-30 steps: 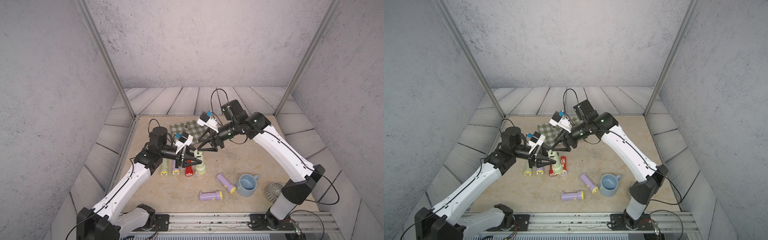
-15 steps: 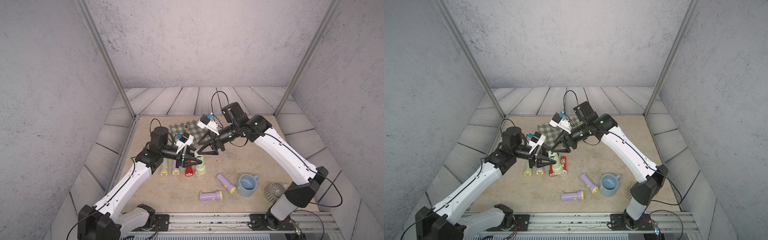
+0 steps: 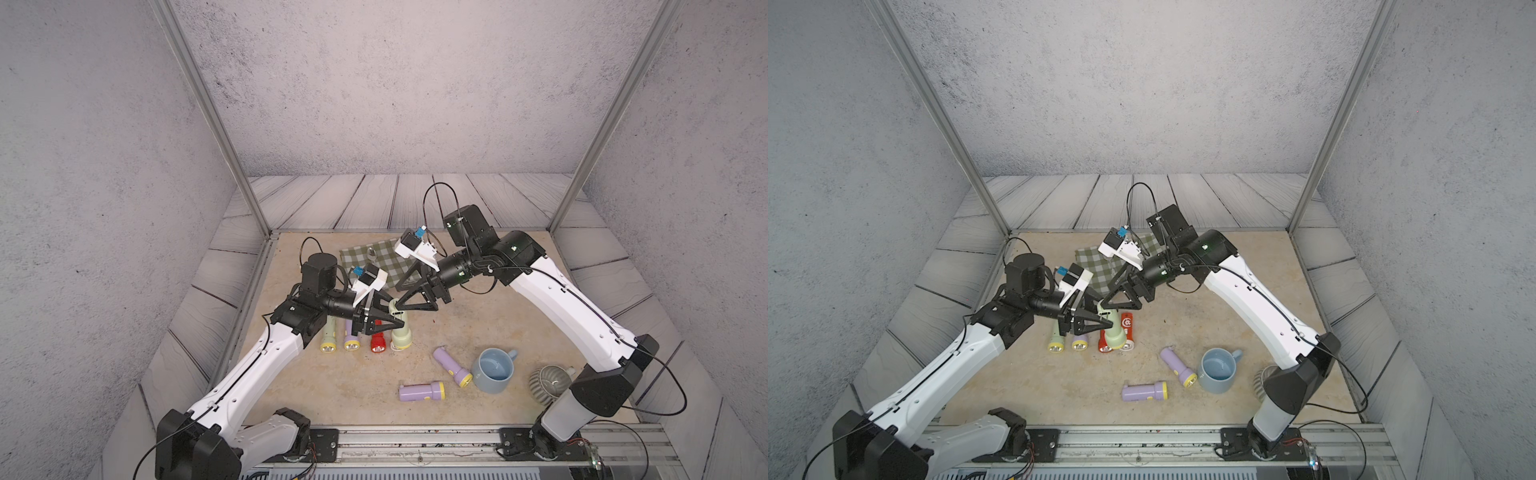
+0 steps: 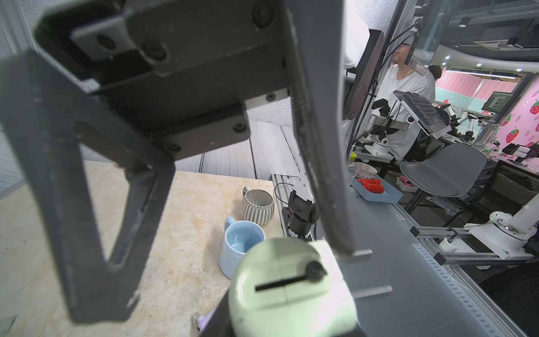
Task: Close the plug at the bottom of the flashlight
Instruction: Close the plug of the flashlight.
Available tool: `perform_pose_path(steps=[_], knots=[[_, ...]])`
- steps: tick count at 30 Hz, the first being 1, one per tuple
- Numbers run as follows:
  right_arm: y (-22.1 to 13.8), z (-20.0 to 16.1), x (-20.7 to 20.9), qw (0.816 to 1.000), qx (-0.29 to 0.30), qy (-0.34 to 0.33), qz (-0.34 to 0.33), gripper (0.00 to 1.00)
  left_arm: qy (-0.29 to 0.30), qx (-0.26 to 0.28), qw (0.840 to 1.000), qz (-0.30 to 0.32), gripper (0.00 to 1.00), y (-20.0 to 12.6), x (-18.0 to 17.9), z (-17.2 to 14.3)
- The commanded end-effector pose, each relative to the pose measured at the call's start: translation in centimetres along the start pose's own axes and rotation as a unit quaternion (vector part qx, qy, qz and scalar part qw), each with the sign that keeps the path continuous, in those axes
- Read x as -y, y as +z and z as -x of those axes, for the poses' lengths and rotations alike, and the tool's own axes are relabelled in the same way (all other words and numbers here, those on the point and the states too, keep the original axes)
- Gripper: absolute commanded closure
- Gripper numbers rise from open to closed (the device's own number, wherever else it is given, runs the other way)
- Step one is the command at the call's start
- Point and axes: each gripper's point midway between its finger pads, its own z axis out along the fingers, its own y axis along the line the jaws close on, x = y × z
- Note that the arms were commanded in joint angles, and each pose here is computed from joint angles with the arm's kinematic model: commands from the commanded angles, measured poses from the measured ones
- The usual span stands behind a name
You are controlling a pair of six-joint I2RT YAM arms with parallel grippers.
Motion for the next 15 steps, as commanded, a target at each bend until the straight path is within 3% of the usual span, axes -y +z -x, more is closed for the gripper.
perform_pose_path(steps=[1,15], knots=[[-0.5,0.1,-1.2,1.0,0.005,-0.011,0.006,0.24,0.025,0.007,1.0,-0.003,1.0,-0.2,0.2,1.3],[0.7,-0.8,0.5,1.0,-0.018,0.004,-0.007,0.28,0.026,0.008,1.0,-0.002,1.0,-0.3,0.3,1.5]])
